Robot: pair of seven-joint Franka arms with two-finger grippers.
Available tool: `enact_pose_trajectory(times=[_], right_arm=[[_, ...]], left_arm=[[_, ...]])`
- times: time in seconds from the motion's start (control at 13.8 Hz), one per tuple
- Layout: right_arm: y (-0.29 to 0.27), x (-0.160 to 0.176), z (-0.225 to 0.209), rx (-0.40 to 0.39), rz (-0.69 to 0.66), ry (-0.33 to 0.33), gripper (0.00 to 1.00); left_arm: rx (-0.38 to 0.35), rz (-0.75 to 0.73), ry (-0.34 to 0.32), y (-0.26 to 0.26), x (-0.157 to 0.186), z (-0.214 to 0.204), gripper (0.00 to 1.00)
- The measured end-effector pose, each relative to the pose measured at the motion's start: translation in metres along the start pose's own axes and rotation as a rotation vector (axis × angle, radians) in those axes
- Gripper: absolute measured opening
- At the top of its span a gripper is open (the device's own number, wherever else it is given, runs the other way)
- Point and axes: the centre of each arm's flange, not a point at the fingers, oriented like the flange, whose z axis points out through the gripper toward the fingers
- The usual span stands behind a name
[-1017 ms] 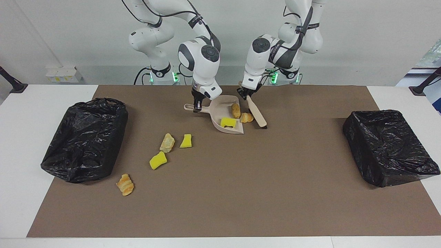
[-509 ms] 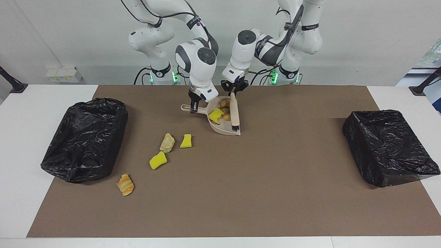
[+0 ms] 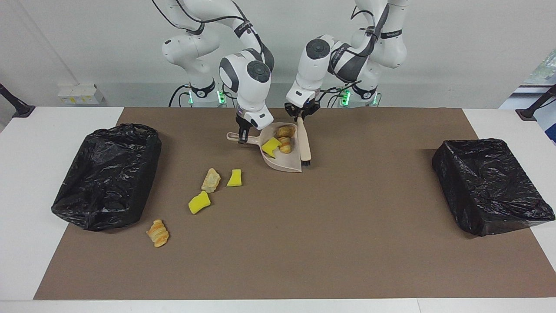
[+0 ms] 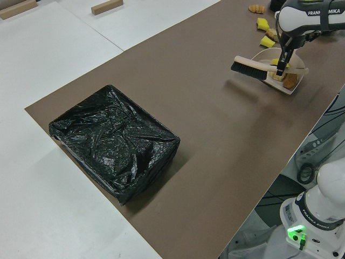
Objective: Sweep and dump trash in bin
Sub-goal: 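Sweep more bread pieces into the dustpan with the left gripper, then carry the loaded dustpan to the nearby black bag with the right gripper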
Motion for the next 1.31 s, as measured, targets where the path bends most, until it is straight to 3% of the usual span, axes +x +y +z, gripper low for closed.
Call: enact_pose_trajectory(times=[0.36, 0.65, 0.94, 1.31], right_arm=[[0.027, -0.072, -0.030, -0.022, -0.005, 0.035, 0.32], [0.061, -0.156, -0.040, -0.043, 0.021, 0.060, 0.32], [0.083, -0.254, -0.055, -0.085, 0.066, 0.073, 0.32], [0.074, -0.398, -0.041, -0.080, 0.197, 0.067, 0.32]], left_arm=[[-0.011, 0.010, 0.001, -0.048, 0.045, -0.004, 0.26], [-0.010, 0.007, 0.000, -0.056, 0.052, -0.004, 0.26], [0.012, 0.052, -0.017, -0.041, 0.035, 0.001, 0.26], [0.015, 0.079, 0.013, 0.020, -0.030, 0.013, 0.26]])
